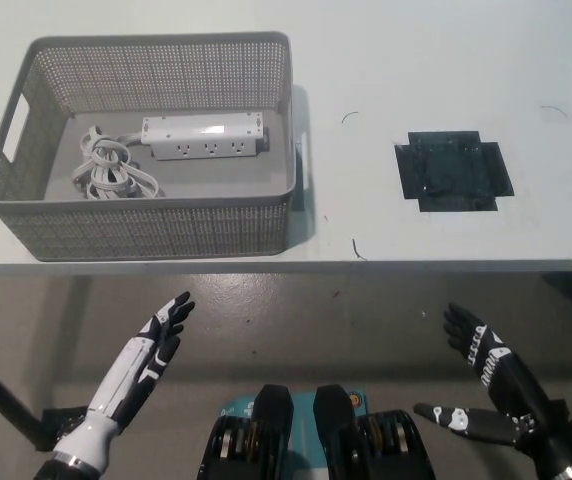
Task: Use the right hand to pick up a power strip and put it into a container on the left side
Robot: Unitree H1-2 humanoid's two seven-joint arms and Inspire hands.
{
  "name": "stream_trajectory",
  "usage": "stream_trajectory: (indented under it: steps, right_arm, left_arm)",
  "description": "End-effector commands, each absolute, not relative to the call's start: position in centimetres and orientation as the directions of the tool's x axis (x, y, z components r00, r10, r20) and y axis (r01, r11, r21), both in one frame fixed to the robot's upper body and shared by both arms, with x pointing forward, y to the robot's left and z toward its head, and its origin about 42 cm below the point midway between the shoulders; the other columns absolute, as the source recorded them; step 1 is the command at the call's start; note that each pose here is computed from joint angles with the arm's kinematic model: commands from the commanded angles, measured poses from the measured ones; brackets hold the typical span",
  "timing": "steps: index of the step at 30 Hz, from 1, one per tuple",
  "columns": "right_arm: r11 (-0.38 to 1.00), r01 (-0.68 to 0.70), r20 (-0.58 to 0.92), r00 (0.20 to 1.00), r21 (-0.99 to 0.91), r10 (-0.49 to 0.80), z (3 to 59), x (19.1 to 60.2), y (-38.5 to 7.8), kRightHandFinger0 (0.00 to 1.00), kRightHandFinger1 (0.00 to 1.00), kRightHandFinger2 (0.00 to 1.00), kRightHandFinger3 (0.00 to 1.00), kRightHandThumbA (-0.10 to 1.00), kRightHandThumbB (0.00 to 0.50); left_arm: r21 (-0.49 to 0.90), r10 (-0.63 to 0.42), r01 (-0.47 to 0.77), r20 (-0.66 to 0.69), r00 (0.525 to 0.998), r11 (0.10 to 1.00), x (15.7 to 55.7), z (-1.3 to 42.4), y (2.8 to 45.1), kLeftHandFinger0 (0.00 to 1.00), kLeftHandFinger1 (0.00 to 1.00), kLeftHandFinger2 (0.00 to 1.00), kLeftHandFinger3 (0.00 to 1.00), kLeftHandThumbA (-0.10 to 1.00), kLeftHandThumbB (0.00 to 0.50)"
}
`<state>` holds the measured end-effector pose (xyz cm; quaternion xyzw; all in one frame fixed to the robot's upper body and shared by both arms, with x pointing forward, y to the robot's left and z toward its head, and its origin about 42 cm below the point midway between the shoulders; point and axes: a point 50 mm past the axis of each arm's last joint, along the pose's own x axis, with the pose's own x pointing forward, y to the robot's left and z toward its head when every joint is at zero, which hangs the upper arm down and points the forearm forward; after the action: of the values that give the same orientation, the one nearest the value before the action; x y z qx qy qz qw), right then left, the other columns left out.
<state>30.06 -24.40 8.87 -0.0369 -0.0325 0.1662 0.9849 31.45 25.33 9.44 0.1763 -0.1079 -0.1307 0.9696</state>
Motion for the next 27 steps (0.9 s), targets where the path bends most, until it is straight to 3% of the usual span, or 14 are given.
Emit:
stream_trajectory:
  steps: [1, 9, 12, 27]
  right_arm:
    - [0.937, -0.324, 0.111, 0.934, -0.129, 0.338, 10.6, 31.3, -24.6, 1.0, 1.0, 1.0, 1.0, 1.0, 0.266]
    - [0.929, -0.338, 0.079, 0.933, -0.151, 0.352, 10.0, 30.6, -24.6, 1.0, 1.0, 1.0, 1.0, 1.0, 0.277]
    - [0.923, -0.348, 0.075, 0.928, -0.165, 0.364, 9.6, 30.1, -24.6, 1.0, 1.0, 1.0, 1.0, 1.0, 0.242]
    - [0.893, -0.363, 0.017, 0.924, -0.266, 0.381, 9.0, 28.5, -25.2, 1.0, 1.0, 1.0, 1.0, 1.0, 0.238]
  left_arm:
    - [0.373, -0.28, 0.179, 0.237, 0.93, 0.91, 32.1, 10.7, 25.5, 1.0, 1.0, 1.0, 1.0, 1.0, 0.179]
    - [0.364, -0.272, 0.186, 0.204, 0.94, 0.913, 30.5, 9.7, 25.4, 1.0, 1.0, 1.0, 1.0, 1.0, 0.168]
    - [0.363, -0.274, 0.193, 0.186, 0.944, 0.912, 29.7, 9.2, 25.4, 1.0, 1.0, 1.0, 1.0, 1.0, 0.156]
    - [0.367, -0.28, 0.211, 0.147, 0.949, 0.906, 28.2, 8.1, 25.0, 1.0, 1.0, 1.0, 1.0, 1.0, 0.149]
